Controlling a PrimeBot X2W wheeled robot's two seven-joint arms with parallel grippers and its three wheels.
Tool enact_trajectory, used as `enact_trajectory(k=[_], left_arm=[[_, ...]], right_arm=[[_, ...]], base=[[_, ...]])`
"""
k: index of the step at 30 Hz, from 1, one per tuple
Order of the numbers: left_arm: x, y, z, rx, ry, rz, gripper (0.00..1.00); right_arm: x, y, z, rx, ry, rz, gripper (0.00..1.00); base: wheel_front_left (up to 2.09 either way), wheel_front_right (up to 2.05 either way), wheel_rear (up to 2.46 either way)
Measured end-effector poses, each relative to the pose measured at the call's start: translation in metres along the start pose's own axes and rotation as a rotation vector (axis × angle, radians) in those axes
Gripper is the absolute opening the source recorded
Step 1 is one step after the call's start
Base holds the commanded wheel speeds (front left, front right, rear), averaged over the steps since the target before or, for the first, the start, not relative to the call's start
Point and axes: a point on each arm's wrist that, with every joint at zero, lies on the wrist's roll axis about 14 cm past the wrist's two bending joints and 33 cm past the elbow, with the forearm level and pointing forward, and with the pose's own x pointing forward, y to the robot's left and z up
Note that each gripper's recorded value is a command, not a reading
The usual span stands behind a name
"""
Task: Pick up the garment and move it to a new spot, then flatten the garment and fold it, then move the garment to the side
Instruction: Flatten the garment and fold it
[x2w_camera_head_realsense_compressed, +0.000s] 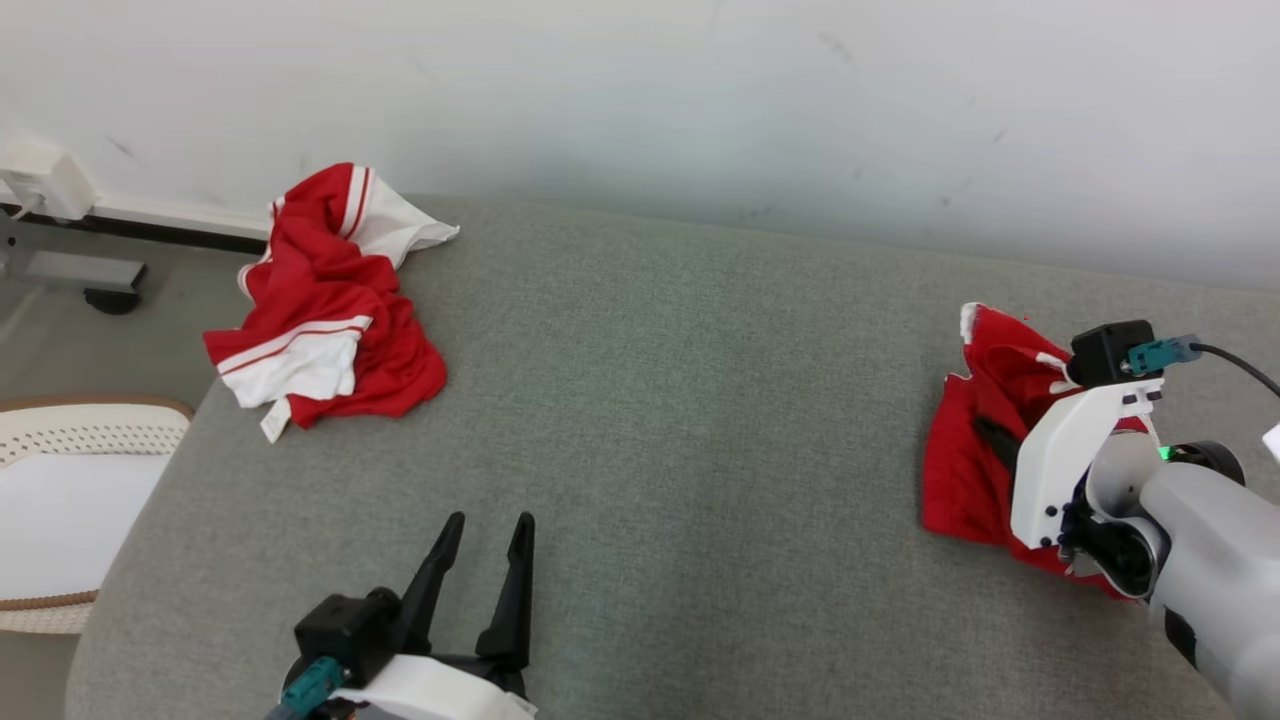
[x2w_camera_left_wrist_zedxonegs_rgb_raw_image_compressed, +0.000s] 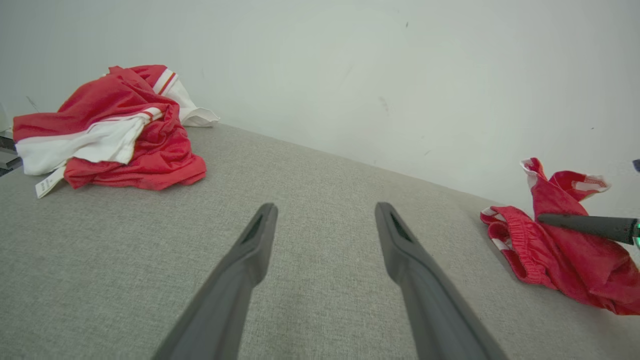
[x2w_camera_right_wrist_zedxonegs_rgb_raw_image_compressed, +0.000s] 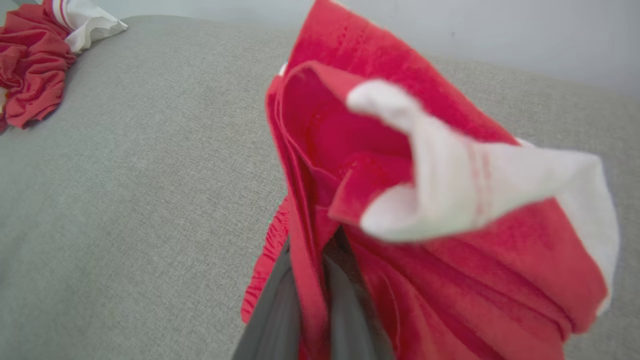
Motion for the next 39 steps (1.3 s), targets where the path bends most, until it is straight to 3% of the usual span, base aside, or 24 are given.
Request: enact_trajectory(k=[1, 2, 4, 5, 10, 18, 24, 31, 39], left_arm=[[0.0, 0.001, -0.001, -0.001, 0.003, 0.003, 1.0], [0.0, 0.001, -0.002, 0.0, 0.006, 0.006, 1.0], [0.001, 0.002, -0.003, -0.001, 0.009, 0.011, 1.0], [0.002, 0.002, -0.003, -0.003, 0.01, 0.011, 1.0], [0.009, -0.003, -0.002, -0.011, 0.001, -0.002, 1.0], [0.023, -0.017, 0.01, -0.011, -0.04, -0.047, 1.0], [0.029, -0.036, 0.014, -0.014, -0.059, -0.104, 1.0], [0.033, -0.052, 0.023, -0.018, -0.087, -0.15, 1.0], [0.03, -0.047, 0.026, -0.011, -0.095, -0.146, 1.0]], right_arm=[[0.003, 0.003, -0.002, 0.001, 0.006, 0.005, 0.0], [0.005, 0.005, -0.004, 0.003, 0.011, 0.011, 0.19], [0.008, 0.011, -0.008, 0.007, 0.019, 0.023, 0.77], [0.009, 0.013, -0.009, 0.01, 0.02, 0.028, 1.0], [0.004, 0.021, -0.005, 0.02, -0.033, 0.052, 1.0], [-0.034, 0.016, 0.026, 0.025, -0.256, 0.069, 1.0], [-0.087, -0.033, 0.046, 0.043, -0.483, -0.051, 1.0], [-0.143, -0.104, 0.042, 0.077, -0.6, -0.268, 1.0], [-0.123, -0.097, 0.015, 0.123, -0.585, -0.277, 1.0]], base=[[0.0, 0.0, 0.0], [0.0, 0.0, 0.0], [0.0, 0.0, 0.0], [0.0, 0.0, 0.0], [0.0, 0.0, 0.0], [0.0, 0.0, 0.0], [0.0, 0.0, 0.0], [0.0, 0.0, 0.0], [0.0, 0.0, 0.0]])
